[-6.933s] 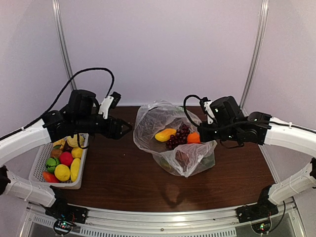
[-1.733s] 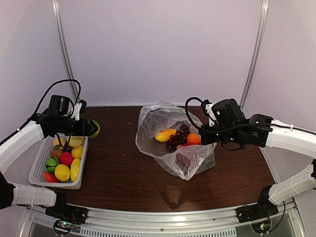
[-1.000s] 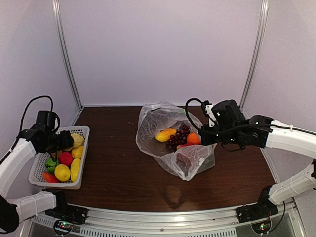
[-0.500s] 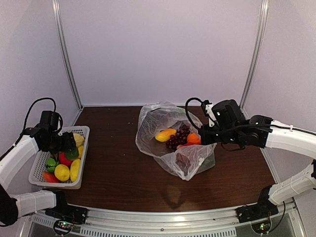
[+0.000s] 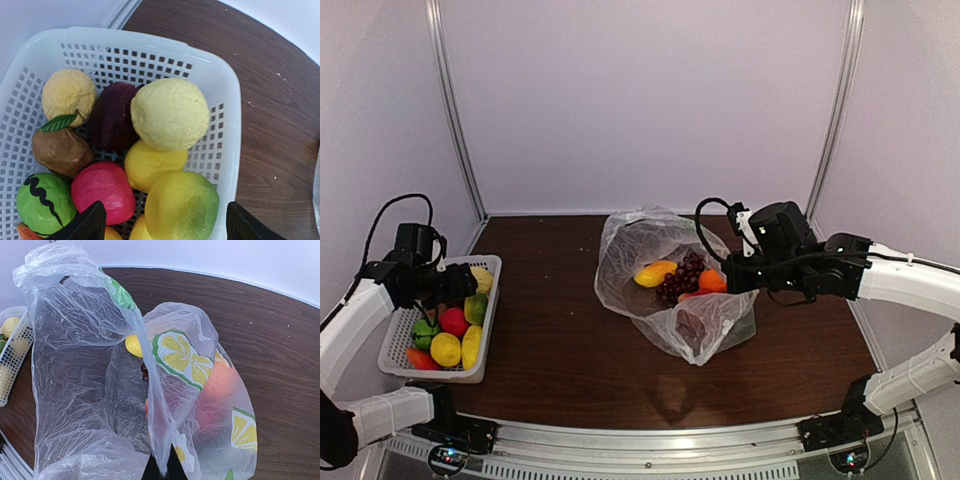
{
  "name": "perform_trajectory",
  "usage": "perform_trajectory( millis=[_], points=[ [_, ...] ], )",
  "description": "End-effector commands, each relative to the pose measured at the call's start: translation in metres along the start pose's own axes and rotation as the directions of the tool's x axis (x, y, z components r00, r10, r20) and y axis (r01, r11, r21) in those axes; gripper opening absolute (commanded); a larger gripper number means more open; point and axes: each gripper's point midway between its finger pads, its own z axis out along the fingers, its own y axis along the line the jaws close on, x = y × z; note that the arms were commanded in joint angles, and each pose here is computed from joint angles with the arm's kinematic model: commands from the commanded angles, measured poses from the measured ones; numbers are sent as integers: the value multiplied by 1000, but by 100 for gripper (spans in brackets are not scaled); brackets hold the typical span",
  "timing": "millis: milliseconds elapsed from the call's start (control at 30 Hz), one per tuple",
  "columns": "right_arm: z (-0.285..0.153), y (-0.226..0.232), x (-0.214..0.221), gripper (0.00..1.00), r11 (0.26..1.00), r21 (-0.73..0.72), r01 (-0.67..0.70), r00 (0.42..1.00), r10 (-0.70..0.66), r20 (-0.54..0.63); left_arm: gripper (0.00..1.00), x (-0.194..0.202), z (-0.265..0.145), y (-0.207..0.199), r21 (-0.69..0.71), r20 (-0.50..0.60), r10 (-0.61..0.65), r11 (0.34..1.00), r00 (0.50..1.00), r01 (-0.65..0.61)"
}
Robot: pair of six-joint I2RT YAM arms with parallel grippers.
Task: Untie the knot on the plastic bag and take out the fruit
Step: Place the fake fruit in the bin, then adjust the takeout bag at the center of the board.
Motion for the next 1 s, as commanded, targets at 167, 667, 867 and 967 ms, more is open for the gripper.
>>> perform_trajectory(
  millis=[167, 667, 867, 967],
  points=[
    [-4, -3, -3, 0, 1000, 13, -2, 1000, 2, 4, 82, -18, -23, -46, 259, 96, 83, 960, 992, -105],
    [-4, 9, -4, 0, 998, -55, -33, 999, 33, -5, 77, 28, -91, -248, 662, 229, 451, 577, 862, -478],
    [-11, 8, -7, 0, 997, -60, -40, 999, 41, 13, 74, 44, -119, -308, 715, 305, 489, 449, 817, -535],
    [-11, 10, -7, 0, 997, -73, -39, 999, 40, 8, 71, 57, -122, -333, 735, 318, 508, 401, 800, -547]
  ],
)
